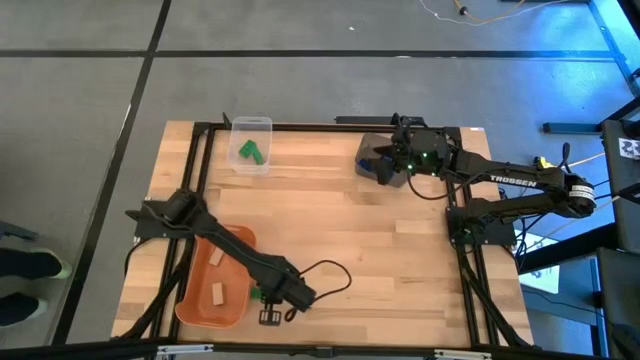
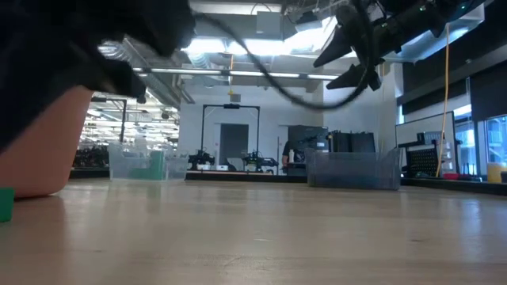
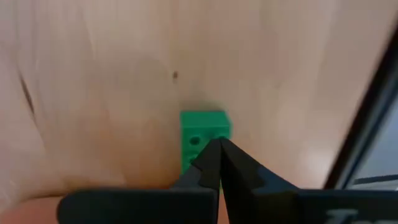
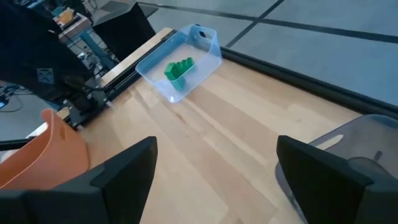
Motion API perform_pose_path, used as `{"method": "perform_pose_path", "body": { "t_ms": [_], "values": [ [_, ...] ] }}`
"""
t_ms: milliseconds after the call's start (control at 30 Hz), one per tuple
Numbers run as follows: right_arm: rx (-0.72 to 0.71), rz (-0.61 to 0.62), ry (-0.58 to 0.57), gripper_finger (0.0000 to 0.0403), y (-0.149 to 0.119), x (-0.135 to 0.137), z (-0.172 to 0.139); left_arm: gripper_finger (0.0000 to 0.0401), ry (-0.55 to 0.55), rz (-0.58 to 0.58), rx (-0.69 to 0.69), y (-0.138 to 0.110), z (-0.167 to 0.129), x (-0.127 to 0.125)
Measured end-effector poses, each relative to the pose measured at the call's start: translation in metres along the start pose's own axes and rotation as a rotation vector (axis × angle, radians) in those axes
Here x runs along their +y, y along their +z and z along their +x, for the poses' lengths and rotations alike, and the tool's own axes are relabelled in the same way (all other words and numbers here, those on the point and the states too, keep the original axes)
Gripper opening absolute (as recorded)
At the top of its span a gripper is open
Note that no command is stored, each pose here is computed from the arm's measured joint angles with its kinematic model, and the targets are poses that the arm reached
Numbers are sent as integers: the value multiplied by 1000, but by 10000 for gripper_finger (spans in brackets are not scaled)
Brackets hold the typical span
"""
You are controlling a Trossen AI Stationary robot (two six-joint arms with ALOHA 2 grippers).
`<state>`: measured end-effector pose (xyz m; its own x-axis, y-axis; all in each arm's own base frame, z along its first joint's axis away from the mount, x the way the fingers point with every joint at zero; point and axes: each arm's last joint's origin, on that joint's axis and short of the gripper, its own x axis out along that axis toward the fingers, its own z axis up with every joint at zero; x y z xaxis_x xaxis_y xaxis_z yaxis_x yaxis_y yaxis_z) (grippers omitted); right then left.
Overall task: Sort & place blocks by color
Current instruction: Put the green game piece into the transparent bin
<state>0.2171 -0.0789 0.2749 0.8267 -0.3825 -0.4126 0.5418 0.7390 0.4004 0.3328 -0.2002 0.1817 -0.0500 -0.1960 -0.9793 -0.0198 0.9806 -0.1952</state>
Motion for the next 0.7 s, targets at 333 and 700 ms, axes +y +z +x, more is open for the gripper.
{"method": "perform_pose_path", "body": {
  "t_ms": [333, 700],
  "values": [
    [-6, -30, -8, 330, 0, 0, 0, 0, -31, -107, 134, 0, 19, 2],
    [-5, -31, -8, 330, 0, 0, 0, 0, -38, -94, -80, 20, 16, 2]
  ]
}}
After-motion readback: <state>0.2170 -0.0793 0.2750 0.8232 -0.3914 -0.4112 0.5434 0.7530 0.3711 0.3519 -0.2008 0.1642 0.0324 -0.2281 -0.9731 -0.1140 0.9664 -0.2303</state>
